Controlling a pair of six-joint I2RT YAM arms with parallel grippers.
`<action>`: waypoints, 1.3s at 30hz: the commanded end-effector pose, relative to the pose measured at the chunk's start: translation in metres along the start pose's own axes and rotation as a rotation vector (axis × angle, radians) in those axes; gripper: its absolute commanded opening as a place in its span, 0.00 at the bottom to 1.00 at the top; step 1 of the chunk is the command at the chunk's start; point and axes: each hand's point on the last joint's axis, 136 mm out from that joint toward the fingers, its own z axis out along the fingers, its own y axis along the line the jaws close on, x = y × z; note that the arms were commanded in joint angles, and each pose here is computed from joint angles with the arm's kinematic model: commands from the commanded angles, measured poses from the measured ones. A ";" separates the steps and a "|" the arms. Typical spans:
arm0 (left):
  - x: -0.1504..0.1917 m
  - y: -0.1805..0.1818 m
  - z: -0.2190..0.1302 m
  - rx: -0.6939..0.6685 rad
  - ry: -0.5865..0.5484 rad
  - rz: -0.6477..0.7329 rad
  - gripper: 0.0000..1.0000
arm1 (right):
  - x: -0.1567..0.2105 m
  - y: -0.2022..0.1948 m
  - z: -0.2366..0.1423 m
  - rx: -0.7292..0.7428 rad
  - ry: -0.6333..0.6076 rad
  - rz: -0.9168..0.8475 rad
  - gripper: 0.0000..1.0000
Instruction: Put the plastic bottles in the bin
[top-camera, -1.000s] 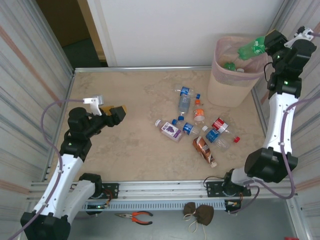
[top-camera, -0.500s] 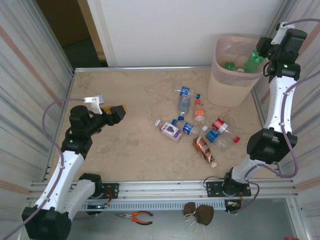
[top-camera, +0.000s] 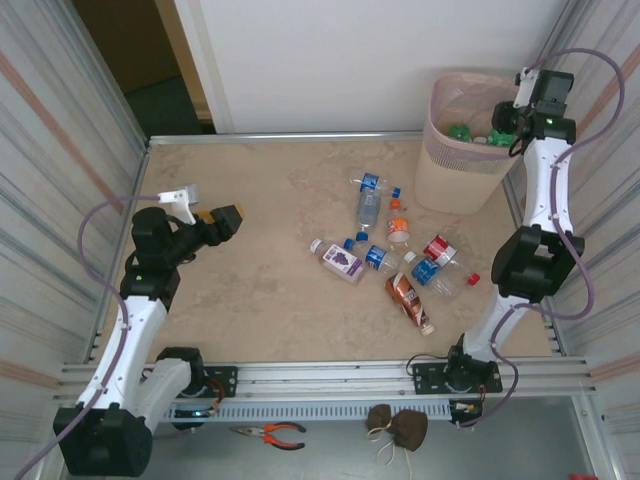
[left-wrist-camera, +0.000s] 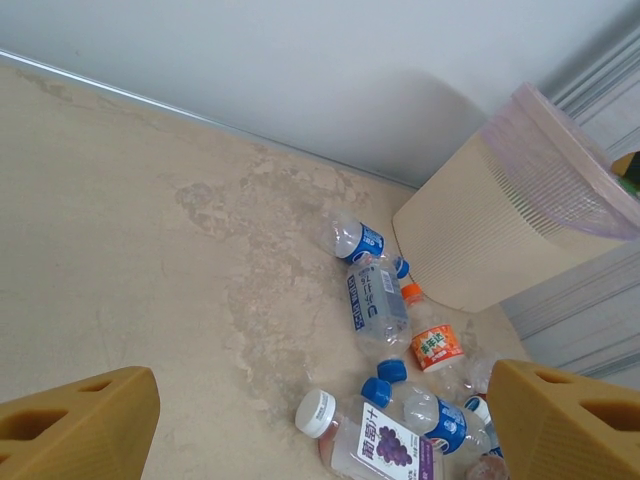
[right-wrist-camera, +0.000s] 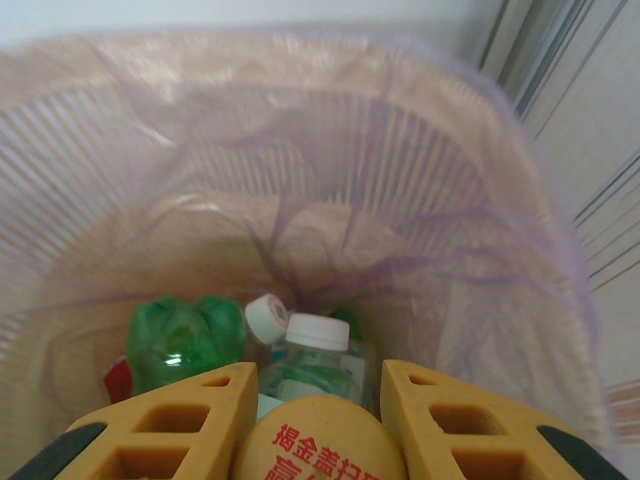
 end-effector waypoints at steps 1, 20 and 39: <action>-0.007 -0.010 0.000 0.049 -0.013 0.007 0.86 | 0.011 -0.005 0.015 0.010 0.034 -0.011 0.19; -0.010 -0.013 -0.001 0.059 -0.013 -0.003 0.86 | 0.032 0.003 0.046 -0.017 0.094 -0.026 0.51; -0.011 -0.018 -0.006 0.070 -0.028 0.005 0.86 | -0.043 0.035 -0.072 -0.035 -0.144 -0.060 0.60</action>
